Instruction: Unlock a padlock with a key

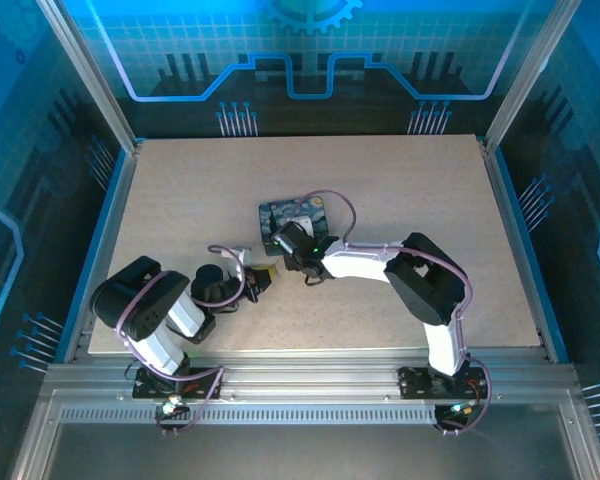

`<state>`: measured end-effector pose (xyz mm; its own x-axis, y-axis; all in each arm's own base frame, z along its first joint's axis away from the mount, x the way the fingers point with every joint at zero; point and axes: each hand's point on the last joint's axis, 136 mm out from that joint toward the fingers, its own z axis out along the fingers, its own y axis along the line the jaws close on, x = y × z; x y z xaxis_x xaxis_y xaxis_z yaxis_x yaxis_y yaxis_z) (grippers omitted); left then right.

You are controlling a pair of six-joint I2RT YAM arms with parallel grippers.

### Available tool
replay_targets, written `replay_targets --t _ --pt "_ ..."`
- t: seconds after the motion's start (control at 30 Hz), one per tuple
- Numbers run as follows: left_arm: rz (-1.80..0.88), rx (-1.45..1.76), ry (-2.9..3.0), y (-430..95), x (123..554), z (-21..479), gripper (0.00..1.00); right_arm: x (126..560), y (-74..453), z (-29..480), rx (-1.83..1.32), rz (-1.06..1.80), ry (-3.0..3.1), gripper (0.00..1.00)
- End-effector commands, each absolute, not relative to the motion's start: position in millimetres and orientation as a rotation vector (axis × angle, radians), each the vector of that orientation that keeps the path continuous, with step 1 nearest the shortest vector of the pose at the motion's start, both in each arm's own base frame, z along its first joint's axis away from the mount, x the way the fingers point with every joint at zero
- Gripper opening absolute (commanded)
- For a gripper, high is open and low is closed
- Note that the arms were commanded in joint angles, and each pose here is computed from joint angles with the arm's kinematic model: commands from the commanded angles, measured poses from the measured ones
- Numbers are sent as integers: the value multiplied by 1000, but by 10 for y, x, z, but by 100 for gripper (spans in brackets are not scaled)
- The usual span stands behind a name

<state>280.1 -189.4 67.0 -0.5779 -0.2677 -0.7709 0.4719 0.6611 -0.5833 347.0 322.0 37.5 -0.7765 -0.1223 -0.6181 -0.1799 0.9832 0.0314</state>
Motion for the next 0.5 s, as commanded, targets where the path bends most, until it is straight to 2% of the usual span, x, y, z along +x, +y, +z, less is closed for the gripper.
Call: replay_targets --t 0.0,0.47 --pt "-971 162 1909 -1832 2806 741 0 3547 3241 390 -167 74 2441 49" --pt "-952 158 1915 -1778 2730 722 0 3620 3353 291 -120 34 2435 48"
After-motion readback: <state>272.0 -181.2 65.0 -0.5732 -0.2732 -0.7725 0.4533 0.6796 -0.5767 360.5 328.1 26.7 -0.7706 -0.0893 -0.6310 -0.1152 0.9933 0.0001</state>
